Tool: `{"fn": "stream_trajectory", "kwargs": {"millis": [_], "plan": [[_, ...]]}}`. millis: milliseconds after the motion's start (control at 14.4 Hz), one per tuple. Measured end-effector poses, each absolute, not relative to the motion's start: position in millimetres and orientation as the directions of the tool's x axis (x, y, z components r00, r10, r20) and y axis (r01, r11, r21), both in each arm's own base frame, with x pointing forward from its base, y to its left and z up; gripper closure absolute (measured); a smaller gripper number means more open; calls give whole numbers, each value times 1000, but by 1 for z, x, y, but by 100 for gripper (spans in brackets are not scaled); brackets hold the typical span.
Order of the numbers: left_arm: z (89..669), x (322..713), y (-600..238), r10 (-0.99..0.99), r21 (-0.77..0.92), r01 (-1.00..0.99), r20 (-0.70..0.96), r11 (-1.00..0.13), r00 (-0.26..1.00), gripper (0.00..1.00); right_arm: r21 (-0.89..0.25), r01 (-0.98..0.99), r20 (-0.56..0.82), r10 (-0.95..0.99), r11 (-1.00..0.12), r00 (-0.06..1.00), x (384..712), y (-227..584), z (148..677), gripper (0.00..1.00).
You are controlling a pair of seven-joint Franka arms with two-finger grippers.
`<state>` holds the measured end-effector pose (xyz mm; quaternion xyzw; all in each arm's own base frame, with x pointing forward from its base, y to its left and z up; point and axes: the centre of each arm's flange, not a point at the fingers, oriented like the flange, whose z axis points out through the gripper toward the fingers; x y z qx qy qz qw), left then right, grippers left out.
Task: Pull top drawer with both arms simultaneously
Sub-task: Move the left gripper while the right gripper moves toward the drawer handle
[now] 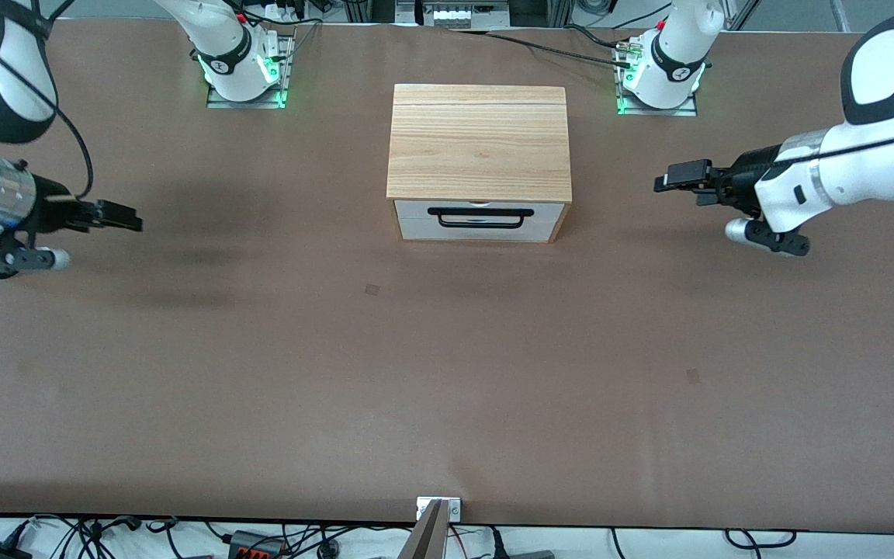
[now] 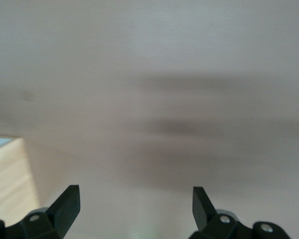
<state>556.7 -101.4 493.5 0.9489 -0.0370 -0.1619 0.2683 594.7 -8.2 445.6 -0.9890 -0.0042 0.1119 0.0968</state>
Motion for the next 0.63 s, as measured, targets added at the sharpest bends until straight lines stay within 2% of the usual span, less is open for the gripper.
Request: {"fn": "stream_trajectory", "kwargs": {"millis": [139, 278, 417, 626], "plan": [[474, 562, -105, -222, 585, -14, -285, -811, 933, 0, -279, -17, -251, 56, -960, 966, 611, 7, 412, 0], [443, 569, -110, -282, 663, -25, -283, -748, 917, 0, -310, 4, -256, 87, -951, 963, 627, 31, 394, 0], [398, 579, -119, -335, 767, -12, -266, -641, 904, 0, -333, 30, -236, 114, -942, 965, 645, 53, 390, 0], [329, 581, -126, -384, 894, -5, -187, -448, 904, 0, -458, -10, -233, 108, -889, 967, 659, 73, 385, 0]]}}
